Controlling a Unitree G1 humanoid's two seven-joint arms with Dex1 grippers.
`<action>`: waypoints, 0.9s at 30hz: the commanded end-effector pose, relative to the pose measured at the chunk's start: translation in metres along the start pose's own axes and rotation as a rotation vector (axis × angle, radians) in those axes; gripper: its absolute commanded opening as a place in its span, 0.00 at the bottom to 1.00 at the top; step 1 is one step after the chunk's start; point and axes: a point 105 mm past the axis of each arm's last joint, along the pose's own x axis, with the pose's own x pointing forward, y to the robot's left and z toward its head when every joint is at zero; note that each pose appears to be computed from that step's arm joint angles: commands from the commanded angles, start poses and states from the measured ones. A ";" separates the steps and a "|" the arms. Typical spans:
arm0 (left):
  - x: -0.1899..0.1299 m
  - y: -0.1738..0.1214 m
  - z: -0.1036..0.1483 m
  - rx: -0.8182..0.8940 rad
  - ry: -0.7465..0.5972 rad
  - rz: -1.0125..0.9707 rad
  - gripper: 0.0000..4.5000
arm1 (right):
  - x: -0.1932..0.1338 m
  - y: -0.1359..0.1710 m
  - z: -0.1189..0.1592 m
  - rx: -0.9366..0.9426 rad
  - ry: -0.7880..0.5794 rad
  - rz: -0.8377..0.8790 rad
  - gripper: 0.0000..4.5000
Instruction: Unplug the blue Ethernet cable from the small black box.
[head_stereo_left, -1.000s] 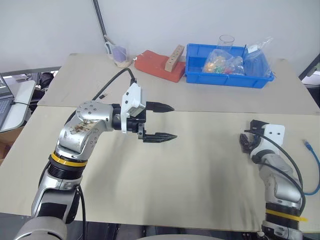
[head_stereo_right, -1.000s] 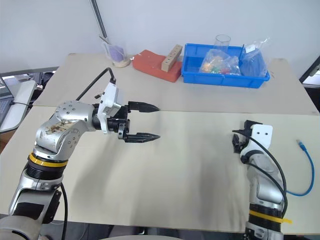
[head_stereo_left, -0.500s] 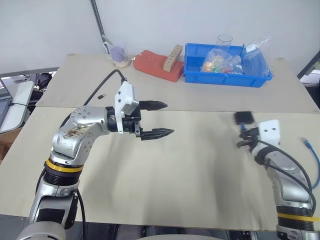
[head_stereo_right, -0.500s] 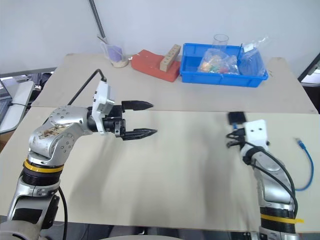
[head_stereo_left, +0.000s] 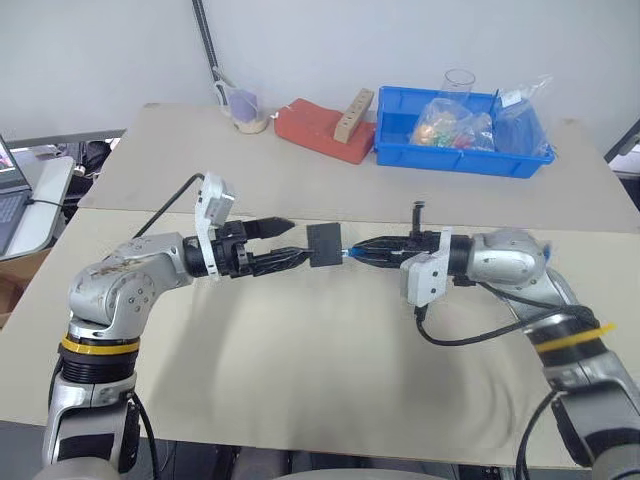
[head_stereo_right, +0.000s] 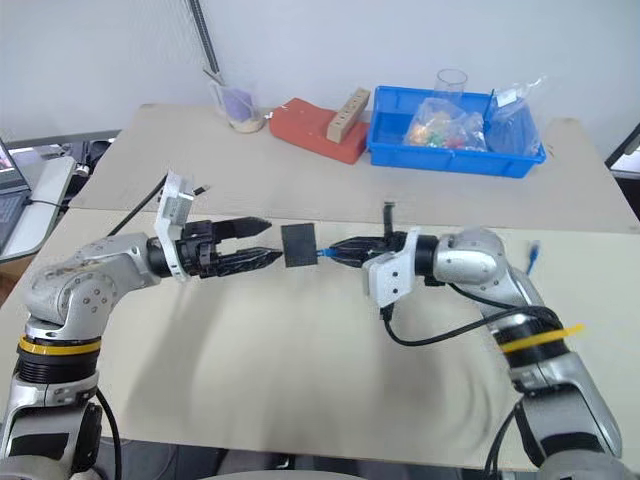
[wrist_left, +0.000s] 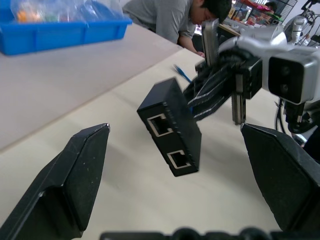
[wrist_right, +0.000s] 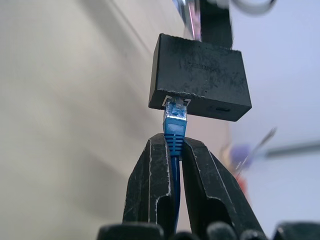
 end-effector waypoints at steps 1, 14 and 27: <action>0.002 -0.004 0.007 0.040 -0.027 -0.002 1.00 | 0.005 -0.021 0.012 -0.148 -0.071 -0.075 0.01; 0.008 -0.012 0.008 0.009 -0.046 -0.062 0.40 | 0.015 -0.035 0.012 -0.264 -0.069 -0.134 0.00; 0.008 -0.007 0.010 0.056 -0.010 -0.062 0.14 | 0.007 -0.021 0.009 -0.031 -0.091 -0.012 0.29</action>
